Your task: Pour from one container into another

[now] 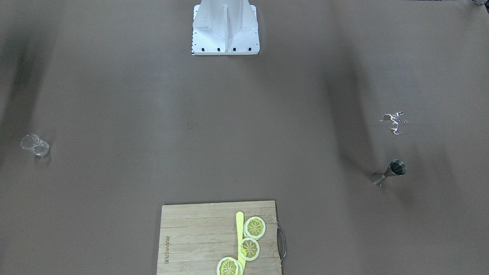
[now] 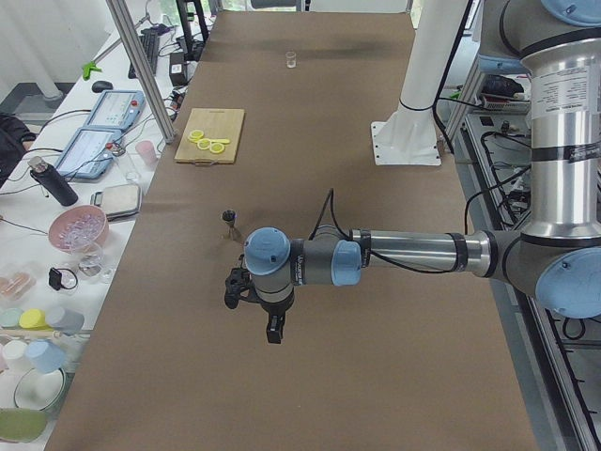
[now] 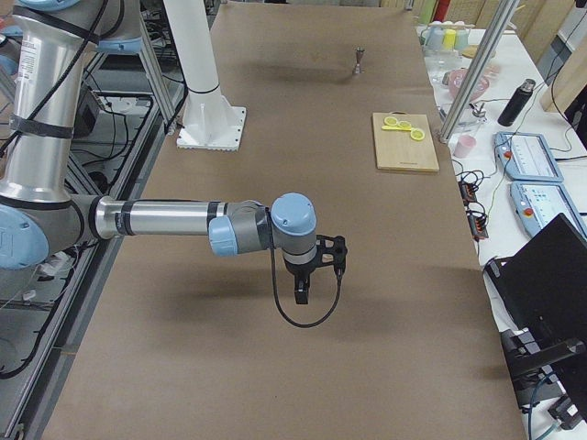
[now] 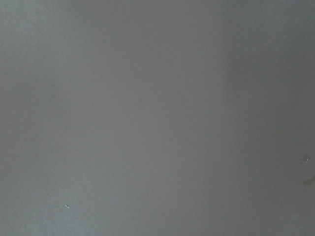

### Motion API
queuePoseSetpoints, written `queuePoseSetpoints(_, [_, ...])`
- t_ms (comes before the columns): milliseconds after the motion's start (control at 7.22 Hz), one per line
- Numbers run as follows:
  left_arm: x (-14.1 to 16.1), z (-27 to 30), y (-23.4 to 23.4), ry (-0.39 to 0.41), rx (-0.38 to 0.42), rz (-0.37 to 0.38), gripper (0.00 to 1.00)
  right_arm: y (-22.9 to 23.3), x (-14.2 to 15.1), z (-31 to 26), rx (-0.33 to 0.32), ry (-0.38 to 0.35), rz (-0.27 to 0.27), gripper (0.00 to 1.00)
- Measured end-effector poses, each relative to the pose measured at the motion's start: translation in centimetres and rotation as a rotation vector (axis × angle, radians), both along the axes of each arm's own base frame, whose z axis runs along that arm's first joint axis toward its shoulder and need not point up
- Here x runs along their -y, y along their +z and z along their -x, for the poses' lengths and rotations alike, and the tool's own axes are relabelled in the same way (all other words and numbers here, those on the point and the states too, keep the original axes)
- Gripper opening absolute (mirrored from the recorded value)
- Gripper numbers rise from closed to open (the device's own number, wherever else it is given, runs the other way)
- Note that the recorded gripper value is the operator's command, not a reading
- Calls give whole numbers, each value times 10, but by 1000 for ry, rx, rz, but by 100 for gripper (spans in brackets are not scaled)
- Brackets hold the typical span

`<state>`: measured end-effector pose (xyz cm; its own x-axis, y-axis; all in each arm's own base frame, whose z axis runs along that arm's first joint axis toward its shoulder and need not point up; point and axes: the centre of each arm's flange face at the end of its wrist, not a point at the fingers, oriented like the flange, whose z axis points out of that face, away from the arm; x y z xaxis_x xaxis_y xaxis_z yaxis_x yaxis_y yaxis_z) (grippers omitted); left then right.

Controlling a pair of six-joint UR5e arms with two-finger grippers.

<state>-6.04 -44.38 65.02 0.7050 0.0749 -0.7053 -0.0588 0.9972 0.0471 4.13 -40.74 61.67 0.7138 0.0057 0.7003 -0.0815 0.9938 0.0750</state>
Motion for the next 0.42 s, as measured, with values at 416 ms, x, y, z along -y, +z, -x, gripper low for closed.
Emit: queuePoseSetpoints(416, [3,0,-4,0,0,-9,99,-2,2,0,-2,0,-5,100])
